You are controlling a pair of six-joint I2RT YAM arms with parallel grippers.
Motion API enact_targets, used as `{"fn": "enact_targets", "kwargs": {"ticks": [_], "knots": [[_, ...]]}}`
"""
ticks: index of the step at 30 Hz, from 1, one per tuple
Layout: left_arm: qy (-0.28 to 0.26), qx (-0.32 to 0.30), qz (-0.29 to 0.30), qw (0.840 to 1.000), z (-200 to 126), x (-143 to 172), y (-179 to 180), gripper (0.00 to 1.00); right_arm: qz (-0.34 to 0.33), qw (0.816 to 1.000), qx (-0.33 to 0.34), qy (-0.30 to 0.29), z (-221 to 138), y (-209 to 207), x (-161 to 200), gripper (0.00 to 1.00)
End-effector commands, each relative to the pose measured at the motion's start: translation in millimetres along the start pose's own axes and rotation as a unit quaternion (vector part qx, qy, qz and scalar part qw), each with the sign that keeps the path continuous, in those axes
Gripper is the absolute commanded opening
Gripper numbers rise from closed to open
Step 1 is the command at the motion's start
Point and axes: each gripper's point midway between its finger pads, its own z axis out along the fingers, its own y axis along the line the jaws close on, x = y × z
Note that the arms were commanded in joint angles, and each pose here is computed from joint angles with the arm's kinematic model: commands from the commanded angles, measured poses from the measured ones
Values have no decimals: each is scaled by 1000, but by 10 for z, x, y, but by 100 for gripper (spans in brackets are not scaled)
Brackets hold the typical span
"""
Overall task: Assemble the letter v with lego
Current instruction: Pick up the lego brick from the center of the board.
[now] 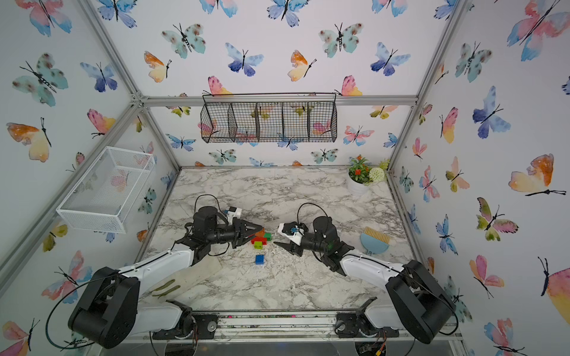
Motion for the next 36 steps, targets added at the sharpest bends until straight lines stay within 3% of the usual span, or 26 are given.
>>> {"fn": "enact_targets", "kwargs": {"ticks": [1, 7, 13, 36], "knots": [[-5, 13, -50, 999, 15, -27, 19, 23, -86, 994, 56, -26, 13, -154, -224, 60], [-19, 20, -85, 996, 20, -62, 83, 24, -160, 986, 46, 16, 245, -32, -136, 60], [-24, 18, -98, 995, 35, -84, 128, 24, -192, 980, 34, 37, 356, 40, -48, 60], [-12, 15, -97, 995, 168, -30, 124, 25, -235, 968, 47, 72, 586, 61, 107, 47]]}}
